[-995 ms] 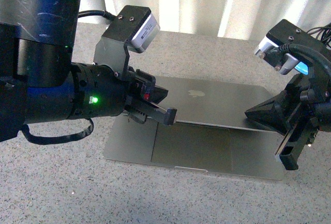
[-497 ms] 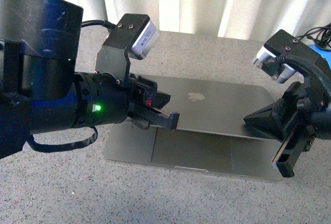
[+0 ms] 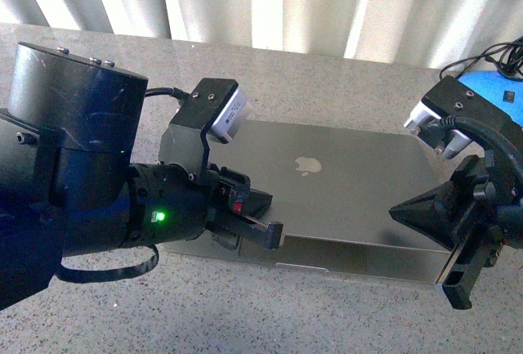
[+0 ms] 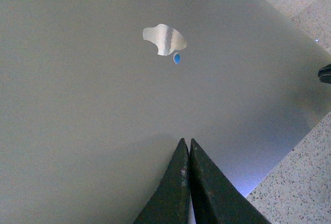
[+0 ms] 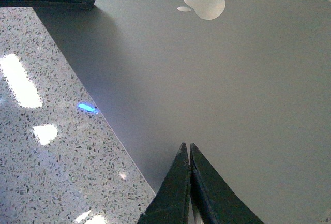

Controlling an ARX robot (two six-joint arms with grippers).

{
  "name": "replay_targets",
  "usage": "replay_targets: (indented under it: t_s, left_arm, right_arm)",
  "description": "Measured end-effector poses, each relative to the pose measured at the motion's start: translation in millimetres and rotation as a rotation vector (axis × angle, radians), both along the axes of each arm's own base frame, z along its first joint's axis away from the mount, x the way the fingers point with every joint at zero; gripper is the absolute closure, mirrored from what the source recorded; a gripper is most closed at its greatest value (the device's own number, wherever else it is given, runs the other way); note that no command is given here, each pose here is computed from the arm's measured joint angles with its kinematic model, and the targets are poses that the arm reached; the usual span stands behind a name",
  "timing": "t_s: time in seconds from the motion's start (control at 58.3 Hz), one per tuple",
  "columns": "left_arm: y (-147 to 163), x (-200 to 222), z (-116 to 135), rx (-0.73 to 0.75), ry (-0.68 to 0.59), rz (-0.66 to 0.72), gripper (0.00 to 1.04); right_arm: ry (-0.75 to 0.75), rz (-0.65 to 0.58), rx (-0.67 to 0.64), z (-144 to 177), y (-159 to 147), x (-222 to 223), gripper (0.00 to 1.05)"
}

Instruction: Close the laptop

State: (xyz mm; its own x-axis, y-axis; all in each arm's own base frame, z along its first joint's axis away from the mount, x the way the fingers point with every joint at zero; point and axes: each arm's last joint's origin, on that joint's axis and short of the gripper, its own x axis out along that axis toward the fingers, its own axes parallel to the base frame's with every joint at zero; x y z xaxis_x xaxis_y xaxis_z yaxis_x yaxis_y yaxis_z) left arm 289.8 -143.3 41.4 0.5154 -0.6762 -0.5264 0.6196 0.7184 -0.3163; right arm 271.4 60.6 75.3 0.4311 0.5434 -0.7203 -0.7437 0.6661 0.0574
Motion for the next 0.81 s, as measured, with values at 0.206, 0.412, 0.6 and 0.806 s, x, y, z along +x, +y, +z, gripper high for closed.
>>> replay_targets:
  t_s: [0.206, 0.412, 0.6, 0.806]
  left_arm:
    - [0.1, -0.8, -1.5, -0.001, 0.008, -0.002, 1.01]
    - [0.5, -1.5, -1.6, -0.003, 0.004, -0.001, 1.01]
    - [1.7, -3.9, -2.9, -0.002, 0.009, -0.001, 1.01]
    - [4.9, -7.5, -4.6, -0.011, 0.006, 0.001, 1.01]
  right_arm:
    - [0.027, -0.011, -0.008, -5.5, -1.7, -6.1, 1.04]
    - [0.04, -0.018, -0.009, -9.8, -2.4, -10.4, 1.04]
    - [0.048, -0.019, -0.014, -14.3, -2.8, -13.7, 1.04]
    - [0.062, -0.013, -0.024, -20.7, -1.4, -19.3, 1.04]
